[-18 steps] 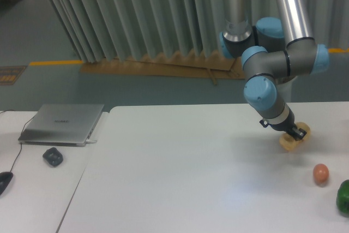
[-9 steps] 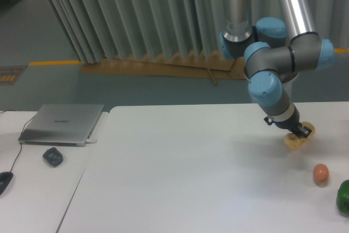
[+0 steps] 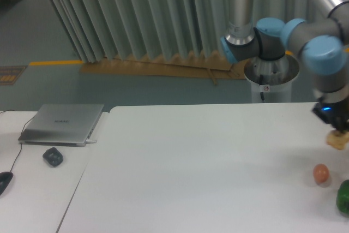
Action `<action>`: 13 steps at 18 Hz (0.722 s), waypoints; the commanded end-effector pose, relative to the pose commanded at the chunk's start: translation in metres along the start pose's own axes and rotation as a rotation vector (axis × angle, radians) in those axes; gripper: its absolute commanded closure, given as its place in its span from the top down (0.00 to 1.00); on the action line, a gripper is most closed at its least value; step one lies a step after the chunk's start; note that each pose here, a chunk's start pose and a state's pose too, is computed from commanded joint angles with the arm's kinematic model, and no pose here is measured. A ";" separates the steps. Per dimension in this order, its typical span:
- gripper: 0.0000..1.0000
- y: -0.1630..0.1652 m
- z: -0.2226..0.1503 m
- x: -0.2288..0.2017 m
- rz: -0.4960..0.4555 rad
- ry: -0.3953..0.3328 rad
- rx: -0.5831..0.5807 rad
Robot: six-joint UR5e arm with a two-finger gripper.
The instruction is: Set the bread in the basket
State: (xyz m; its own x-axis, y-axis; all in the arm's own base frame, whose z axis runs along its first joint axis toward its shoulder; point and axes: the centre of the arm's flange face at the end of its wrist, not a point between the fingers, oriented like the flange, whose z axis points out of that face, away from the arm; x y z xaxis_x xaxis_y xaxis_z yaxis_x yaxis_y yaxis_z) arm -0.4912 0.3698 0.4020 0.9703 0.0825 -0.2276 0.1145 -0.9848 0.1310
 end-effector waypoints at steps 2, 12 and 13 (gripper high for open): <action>0.18 0.014 0.011 -0.024 -0.044 -0.017 0.007; 0.19 0.041 0.053 -0.084 -0.067 -0.042 0.031; 0.19 0.044 0.057 -0.087 -0.073 -0.043 0.032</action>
State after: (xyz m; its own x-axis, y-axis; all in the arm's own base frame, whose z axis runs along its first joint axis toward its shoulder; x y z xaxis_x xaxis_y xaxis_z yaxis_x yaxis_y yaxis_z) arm -0.5831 0.3109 0.3730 0.9493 0.1487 -0.2771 0.1774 -0.9808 0.0813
